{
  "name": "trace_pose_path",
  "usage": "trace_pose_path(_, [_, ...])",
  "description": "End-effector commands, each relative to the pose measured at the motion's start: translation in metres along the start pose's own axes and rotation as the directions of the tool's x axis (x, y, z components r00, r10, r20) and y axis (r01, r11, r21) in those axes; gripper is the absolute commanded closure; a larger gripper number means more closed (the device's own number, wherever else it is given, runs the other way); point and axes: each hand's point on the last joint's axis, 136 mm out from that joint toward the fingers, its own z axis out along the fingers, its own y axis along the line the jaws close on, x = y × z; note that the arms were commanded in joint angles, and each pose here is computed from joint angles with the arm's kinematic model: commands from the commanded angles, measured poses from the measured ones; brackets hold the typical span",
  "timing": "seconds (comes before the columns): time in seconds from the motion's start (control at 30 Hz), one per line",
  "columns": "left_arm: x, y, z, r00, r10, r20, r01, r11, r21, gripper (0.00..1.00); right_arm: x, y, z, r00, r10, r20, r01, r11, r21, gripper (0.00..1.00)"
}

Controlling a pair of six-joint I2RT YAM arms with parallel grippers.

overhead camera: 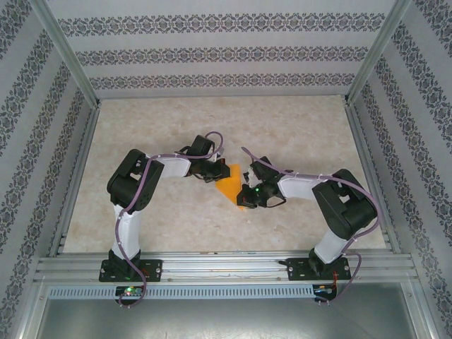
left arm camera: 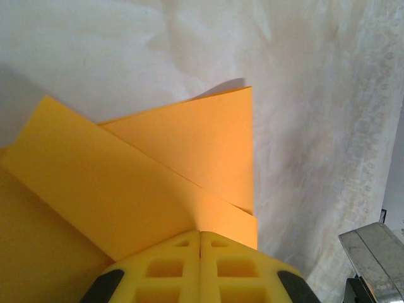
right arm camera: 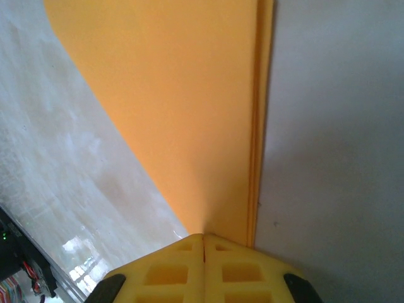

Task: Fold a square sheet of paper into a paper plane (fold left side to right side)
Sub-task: Fourth fold the wing at the center of the table.

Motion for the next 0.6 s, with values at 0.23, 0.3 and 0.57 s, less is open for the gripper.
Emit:
trace_pose_path(0.23, [0.009, 0.035, 0.005, 0.999, -0.043, -0.013, 0.041, 0.993, -0.114, 1.00, 0.053, -0.047, -0.005, 0.986, 0.124, -0.113, -0.104, 0.980, 0.167, 1.00])
trace_pose_path(0.3, [0.007, 0.031, 0.005, 0.999, -0.041, -0.009, 0.040, 0.994, -0.102, 1.00, 0.055, -0.047, -0.009, 0.986, 0.124, -0.113, -0.104, 0.980, 0.168, 1.00])
trace_pose_path(0.57, [-0.017, -0.023, -0.009, 0.999, -0.007, 0.042, 0.005, 0.999, 0.046, 0.92, 0.033, -0.022, -0.047, 1.000, 0.006, -0.017, -0.004, 0.996, 0.086, 0.93])
